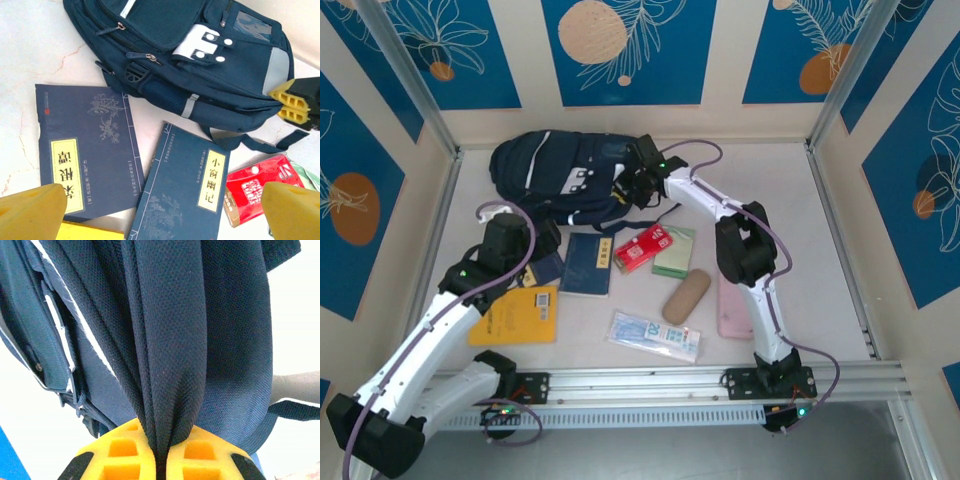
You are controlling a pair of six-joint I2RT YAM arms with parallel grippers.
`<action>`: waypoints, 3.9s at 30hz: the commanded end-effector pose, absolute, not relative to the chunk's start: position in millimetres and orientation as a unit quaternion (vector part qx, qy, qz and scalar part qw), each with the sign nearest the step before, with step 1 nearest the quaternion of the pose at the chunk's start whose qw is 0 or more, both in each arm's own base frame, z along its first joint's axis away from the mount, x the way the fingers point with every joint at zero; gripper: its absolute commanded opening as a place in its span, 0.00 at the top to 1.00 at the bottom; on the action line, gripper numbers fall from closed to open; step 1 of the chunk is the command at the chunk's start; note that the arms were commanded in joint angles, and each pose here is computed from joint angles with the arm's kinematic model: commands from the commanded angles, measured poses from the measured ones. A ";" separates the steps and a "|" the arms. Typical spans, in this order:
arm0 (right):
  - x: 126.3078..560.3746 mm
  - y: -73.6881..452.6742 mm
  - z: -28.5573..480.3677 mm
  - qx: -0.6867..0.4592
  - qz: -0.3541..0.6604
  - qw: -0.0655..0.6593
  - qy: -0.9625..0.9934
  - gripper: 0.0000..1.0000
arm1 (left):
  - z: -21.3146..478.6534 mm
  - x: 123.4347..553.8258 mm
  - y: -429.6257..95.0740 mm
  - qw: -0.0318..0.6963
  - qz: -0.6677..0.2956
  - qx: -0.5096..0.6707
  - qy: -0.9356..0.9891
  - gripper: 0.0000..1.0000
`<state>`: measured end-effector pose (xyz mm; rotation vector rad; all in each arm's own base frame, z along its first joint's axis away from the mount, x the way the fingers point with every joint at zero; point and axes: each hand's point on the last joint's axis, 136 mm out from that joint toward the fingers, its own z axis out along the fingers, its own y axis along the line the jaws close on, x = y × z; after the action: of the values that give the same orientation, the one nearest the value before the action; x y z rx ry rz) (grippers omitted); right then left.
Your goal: Pack books, pencil case, and school supplies into a backpack
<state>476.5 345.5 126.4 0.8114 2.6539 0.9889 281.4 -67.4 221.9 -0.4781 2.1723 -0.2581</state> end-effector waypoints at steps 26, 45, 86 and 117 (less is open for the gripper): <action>451.9 106.5 276.6 0.148 0.106 0.196 0.964 0.43 | 235.7 276.4 -55.0 0.451 -0.087 -0.203 0.865 0.00; 410.9 53.3 262.5 0.143 -0.235 0.188 0.943 0.23 | 239.3 272.8 -70.5 0.454 -0.104 -0.178 0.866 0.00; 478.7 367.4 109.7 -0.076 0.355 0.109 0.925 0.54 | 223.9 281.8 -77.1 0.446 -0.069 -0.147 0.880 0.00; 436.0 276.8 256.5 0.012 0.340 0.170 0.925 1.00 | 223.6 272.7 -112.8 0.404 -0.142 -0.076 0.900 0.11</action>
<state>449.1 275.2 214.2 -0.0455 2.6931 0.8739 275.8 -91.6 221.3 -0.3084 2.2266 -0.2711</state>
